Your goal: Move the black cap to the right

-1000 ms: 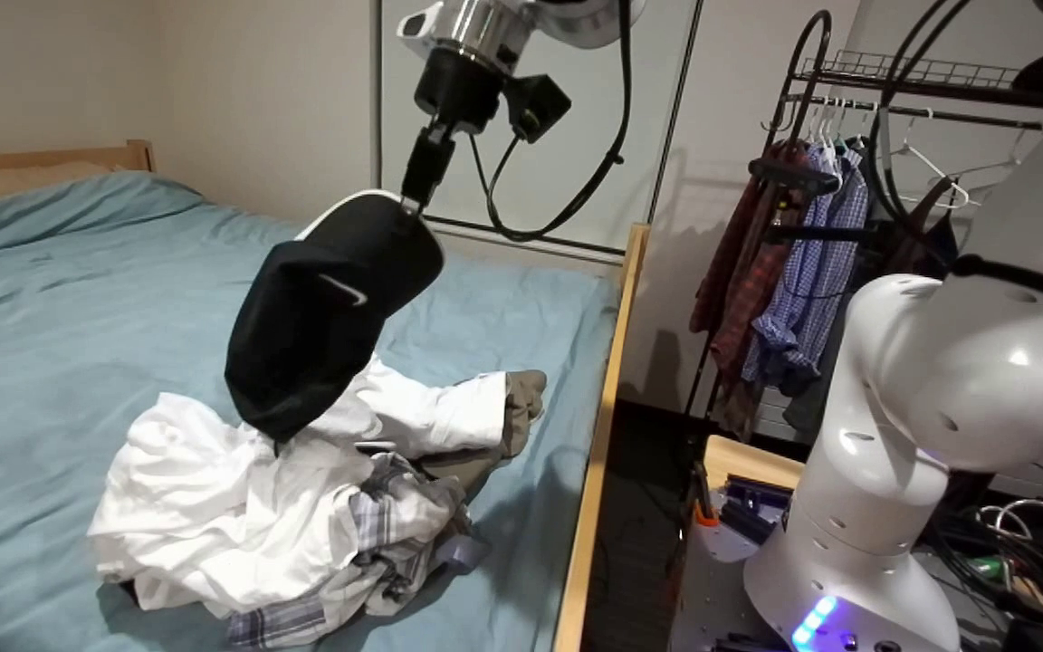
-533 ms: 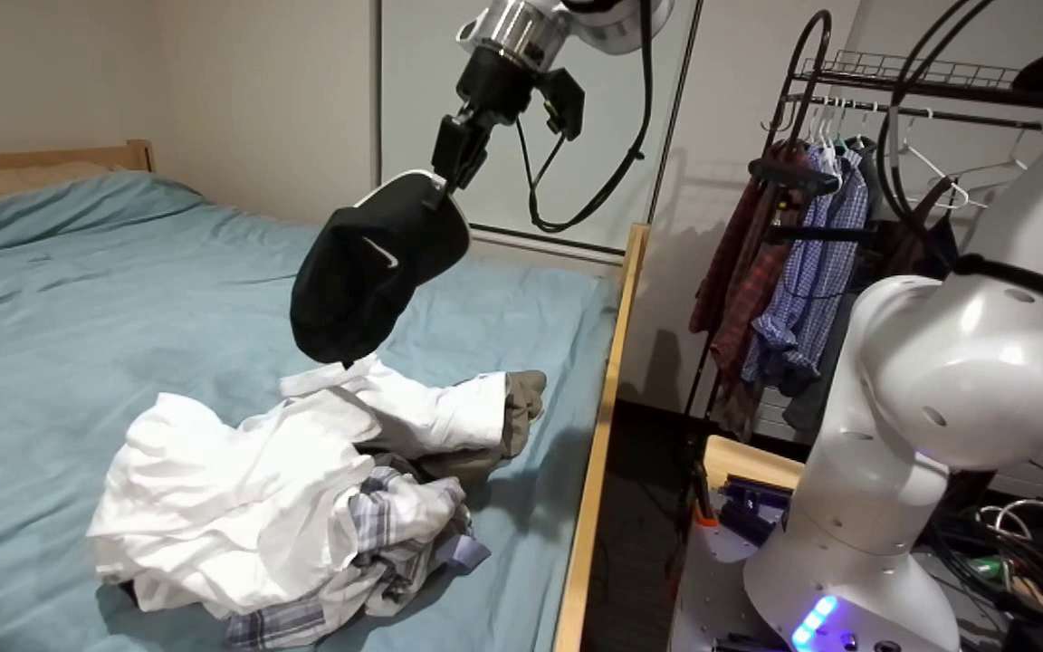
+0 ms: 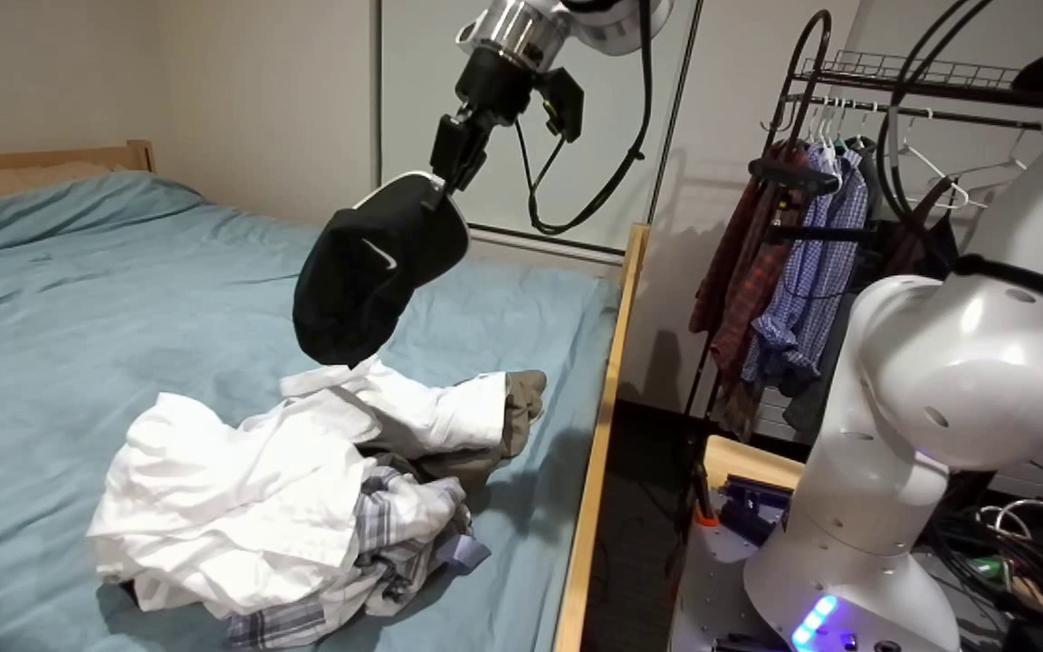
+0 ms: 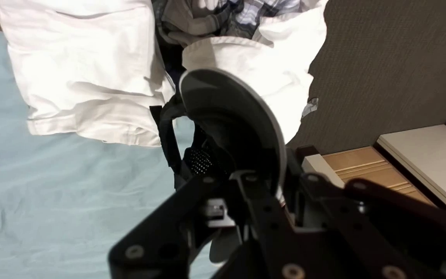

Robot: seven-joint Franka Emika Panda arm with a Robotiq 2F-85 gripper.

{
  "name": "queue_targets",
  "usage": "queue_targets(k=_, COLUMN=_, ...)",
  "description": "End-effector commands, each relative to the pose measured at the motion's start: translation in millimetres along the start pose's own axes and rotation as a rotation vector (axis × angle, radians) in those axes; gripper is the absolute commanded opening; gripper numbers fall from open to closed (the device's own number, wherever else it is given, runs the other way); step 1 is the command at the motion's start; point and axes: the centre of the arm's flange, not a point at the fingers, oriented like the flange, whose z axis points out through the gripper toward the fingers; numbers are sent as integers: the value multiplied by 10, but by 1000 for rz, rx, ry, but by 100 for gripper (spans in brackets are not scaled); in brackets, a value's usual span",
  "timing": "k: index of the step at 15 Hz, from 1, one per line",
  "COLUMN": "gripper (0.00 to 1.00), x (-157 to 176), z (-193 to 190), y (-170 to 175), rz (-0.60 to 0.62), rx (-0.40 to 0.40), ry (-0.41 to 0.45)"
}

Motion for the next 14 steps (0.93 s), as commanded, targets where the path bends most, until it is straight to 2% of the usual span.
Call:
queue_targets(k=1, gripper=7, x=-39, z=-143, y=260, rz=12, rx=180, ry=44)
queue_targets(k=5, gripper=7, x=-129, z=-299, y=791, rz=66, rx=391, ry=120)
queue_targets(k=8, gripper=7, x=-114, z=-283, y=1000, rz=55, rx=567, ry=133)
queue_targets(k=9, gripper=8, x=-279, z=-325, y=830, rz=73, rx=479, ry=142)
queue_targets(k=11, gripper=8, x=-262, z=-295, y=922, rz=69, rx=533, ry=145)
queue_targets(k=14, gripper=8, x=-208, z=-242, y=931, rz=69, rx=539, ry=139)
